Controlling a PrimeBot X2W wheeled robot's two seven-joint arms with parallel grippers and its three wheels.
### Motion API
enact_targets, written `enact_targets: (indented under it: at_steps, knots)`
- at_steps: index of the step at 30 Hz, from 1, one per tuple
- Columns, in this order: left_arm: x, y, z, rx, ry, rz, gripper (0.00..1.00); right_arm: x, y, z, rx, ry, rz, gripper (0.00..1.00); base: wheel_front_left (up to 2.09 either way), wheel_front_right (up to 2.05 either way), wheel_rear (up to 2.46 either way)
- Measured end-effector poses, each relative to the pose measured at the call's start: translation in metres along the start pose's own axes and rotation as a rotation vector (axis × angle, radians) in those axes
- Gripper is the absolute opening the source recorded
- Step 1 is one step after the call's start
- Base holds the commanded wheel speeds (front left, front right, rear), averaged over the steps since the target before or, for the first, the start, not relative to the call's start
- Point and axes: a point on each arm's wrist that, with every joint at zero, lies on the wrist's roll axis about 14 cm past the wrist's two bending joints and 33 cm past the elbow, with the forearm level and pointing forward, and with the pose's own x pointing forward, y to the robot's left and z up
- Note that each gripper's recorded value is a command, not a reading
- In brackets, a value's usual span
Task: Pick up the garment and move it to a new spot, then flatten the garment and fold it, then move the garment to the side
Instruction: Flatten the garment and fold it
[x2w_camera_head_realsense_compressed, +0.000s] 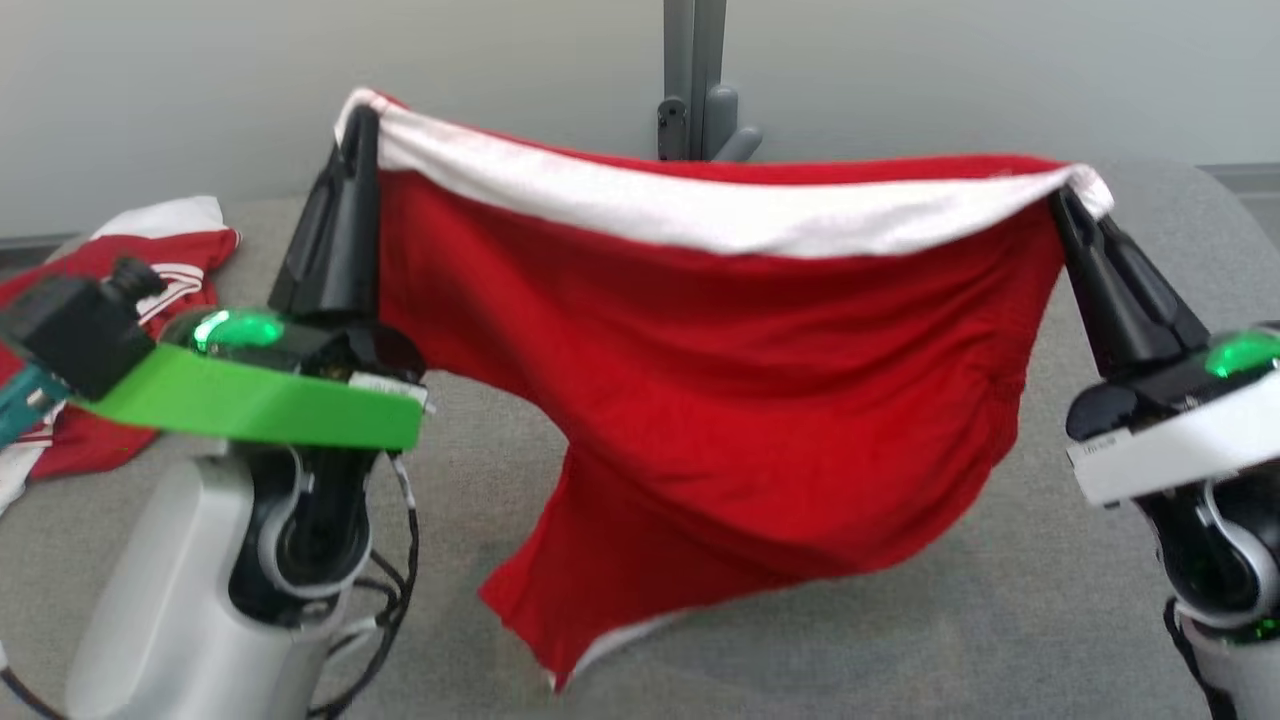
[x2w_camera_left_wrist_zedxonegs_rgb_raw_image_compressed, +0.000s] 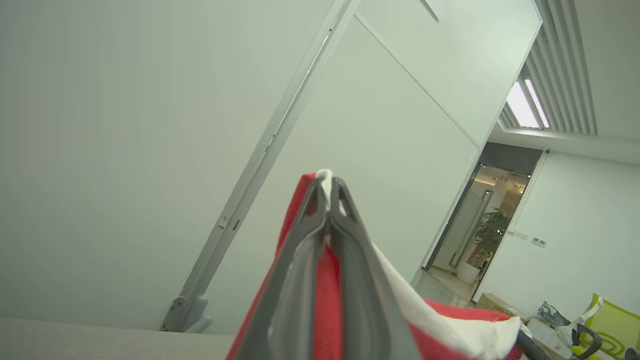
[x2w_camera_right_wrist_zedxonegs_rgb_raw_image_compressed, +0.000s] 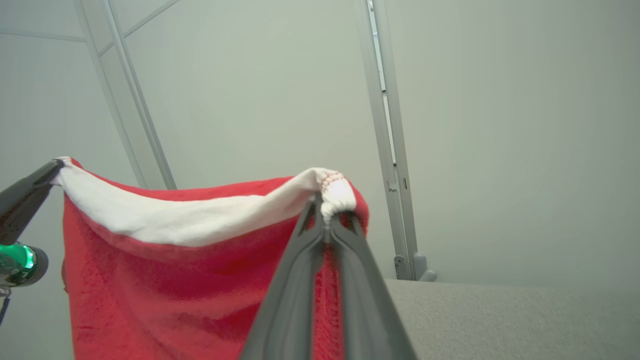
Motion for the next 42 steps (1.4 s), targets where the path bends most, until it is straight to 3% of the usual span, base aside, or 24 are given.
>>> enact_targets:
  at_steps: [8, 14, 18, 22, 23, 28, 33, 36, 42]
  knots:
    - [0.103, 0.051, 0.014, 0.177, -0.029, 0.023, 0.0, 0.121, -0.019, -0.001, -0.125, -0.069, 0.057, 0.0, 0.0, 0.0, 0.0]
    - [0.175, 0.084, 0.037, 0.306, -0.154, 0.062, 0.0, 0.209, -0.044, -0.001, -0.245, -0.18, 0.022, 0.0, 0.0, 0.0, 0.0]
    - [0.198, 0.107, 0.009, 0.296, -0.139, 0.071, 0.0, 0.24, -0.071, -0.036, -0.261, -0.165, -0.031, 0.0, 0.0, 0.0, 0.0]
    - [0.188, 0.16, -0.041, 0.239, -0.063, 0.165, 0.0, 0.244, -0.093, -0.123, -0.228, 0.002, -0.07, 0.0, 0.0, 0.0, 0.0]
    - [0.188, 0.16, -0.041, 0.239, -0.063, 0.165, 0.0, 0.244, -0.093, -0.123, -0.228, 0.002, -0.07, 0.0, 0.0, 0.0, 0.0]
    - [0.145, 0.236, -0.104, 0.18, 0.045, 0.314, 0.0, 0.23, -0.104, -0.213, -0.187, 0.154, -0.068, 0.0, 0.0, 0.0, 0.0]
    - [0.111, 0.276, -0.138, 0.147, 0.088, 0.391, 0.0, 0.203, -0.114, -0.272, -0.141, 0.246, -0.069, 0.0, 0.0, 0.0, 0.0]
    - [0.1, 0.279, -0.146, 0.13, 0.087, 0.395, 0.0, 0.193, -0.111, -0.285, -0.118, 0.263, -0.048, 0.0, 0.0, 0.0, 0.0]
    - [0.089, 0.245, -0.146, 0.025, 0.048, 0.328, 0.0, 0.173, -0.101, -0.274, -0.09, 0.251, -0.004, 0.0, 0.0, 0.0, 0.0]
